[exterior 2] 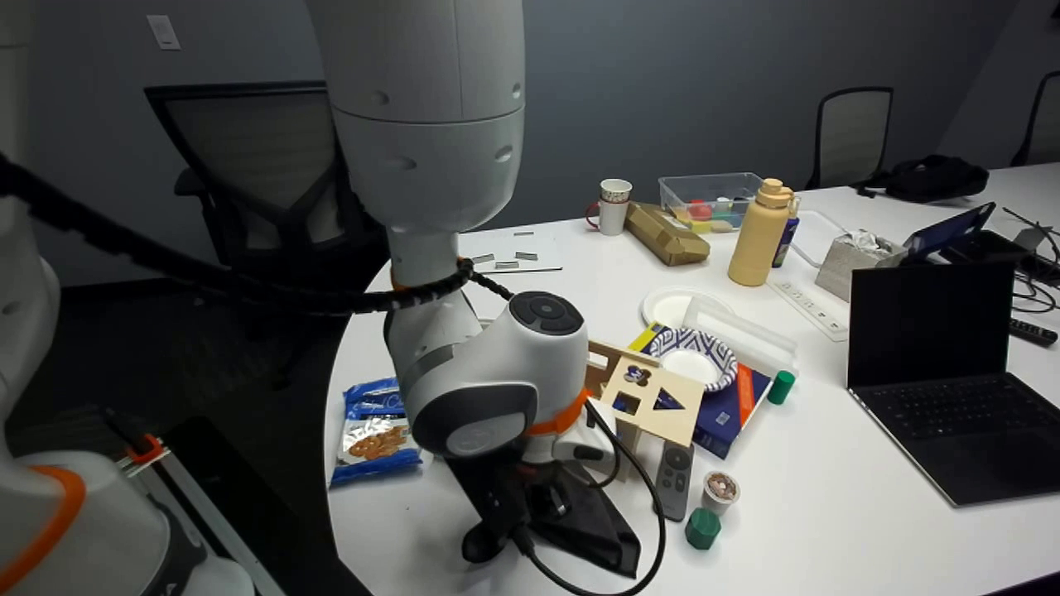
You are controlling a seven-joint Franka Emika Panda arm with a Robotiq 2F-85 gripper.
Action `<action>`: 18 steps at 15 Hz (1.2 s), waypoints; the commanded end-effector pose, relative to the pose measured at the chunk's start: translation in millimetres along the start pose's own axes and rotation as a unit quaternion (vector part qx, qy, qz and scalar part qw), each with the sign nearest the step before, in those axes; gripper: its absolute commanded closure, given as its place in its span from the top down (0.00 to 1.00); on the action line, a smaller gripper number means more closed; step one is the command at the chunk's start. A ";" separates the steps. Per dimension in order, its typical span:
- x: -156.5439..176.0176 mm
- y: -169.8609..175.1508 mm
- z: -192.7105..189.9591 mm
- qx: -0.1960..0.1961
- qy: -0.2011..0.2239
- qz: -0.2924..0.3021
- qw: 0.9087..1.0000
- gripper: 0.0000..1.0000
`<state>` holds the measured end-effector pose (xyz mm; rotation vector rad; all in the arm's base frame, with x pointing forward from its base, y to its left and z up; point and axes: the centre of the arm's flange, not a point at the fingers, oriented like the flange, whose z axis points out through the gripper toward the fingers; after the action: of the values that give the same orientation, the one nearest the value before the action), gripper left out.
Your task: Clean the table with the white cloth
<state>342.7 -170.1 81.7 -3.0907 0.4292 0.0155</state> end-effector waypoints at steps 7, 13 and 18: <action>-34.5 72.4 -7.8 -0.047 -0.021 0.054 0.997 0.03; -61.6 15.1 -10.1 0.004 -0.074 0.008 0.997 0.03; -30.0 -6.5 -9.1 0.004 -0.032 -0.020 0.999 0.03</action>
<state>311.6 -158.1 76.8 -3.0679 0.3751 0.1956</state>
